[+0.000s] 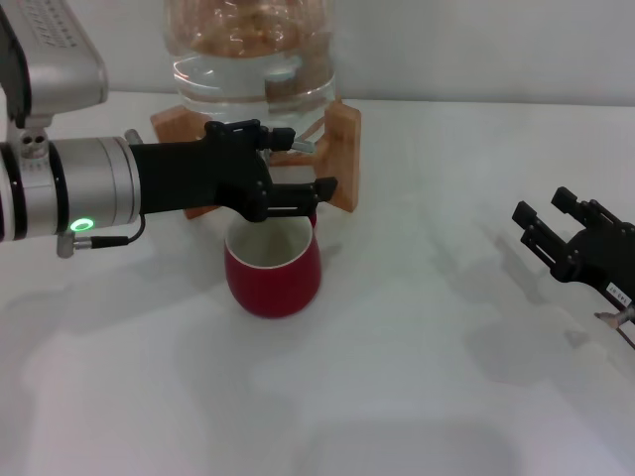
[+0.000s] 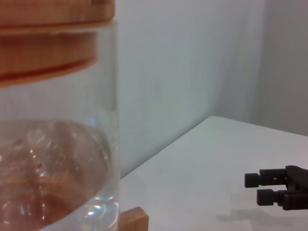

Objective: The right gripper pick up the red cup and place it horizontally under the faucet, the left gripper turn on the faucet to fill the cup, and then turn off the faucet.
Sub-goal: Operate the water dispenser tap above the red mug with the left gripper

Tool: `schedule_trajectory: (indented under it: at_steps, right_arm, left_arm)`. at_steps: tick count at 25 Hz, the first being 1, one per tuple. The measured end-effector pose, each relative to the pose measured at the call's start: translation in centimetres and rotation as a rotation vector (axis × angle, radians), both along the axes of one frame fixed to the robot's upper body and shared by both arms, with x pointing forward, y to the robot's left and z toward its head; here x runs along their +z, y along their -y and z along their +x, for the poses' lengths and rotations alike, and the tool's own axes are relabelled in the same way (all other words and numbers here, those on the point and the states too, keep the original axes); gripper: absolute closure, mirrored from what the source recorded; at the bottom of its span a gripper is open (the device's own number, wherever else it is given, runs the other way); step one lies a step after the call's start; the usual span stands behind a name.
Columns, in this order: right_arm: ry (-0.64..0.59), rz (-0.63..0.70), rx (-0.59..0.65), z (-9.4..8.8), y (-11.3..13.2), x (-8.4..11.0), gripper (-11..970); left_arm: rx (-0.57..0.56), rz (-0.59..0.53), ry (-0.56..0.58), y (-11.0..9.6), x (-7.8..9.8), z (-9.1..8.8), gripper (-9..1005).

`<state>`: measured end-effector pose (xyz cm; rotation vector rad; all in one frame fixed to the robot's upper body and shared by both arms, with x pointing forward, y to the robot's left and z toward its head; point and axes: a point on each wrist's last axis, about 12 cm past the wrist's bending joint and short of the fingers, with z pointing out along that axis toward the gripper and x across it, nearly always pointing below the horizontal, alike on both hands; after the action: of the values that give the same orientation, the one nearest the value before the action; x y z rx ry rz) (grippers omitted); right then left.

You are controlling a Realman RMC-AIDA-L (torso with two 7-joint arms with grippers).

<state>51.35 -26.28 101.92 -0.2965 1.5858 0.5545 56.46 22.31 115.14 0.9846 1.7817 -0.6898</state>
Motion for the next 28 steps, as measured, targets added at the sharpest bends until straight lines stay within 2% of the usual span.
schedule_trajectory:
  at_steps: [9, 21, 28]
  right_arm:
    - [-0.001, 0.002, -0.009, -0.1, 0.2, 0.0, 355]
    - [-0.004, 0.000, -0.011, -0.2, 0.2, -0.1, 355]
    - [-0.004, 0.001, -0.009, -0.2, 0.2, -0.1, 355]
  left_arm:
    - [-0.060, -0.043, 0.020, 0.5, 0.4, -0.6, 139]
    - [-0.096, -0.051, -0.024, 0.8, -0.8, -1.9, 139]
    - [-0.075, -0.051, -0.033, 0.4, -1.1, -1.8, 139]
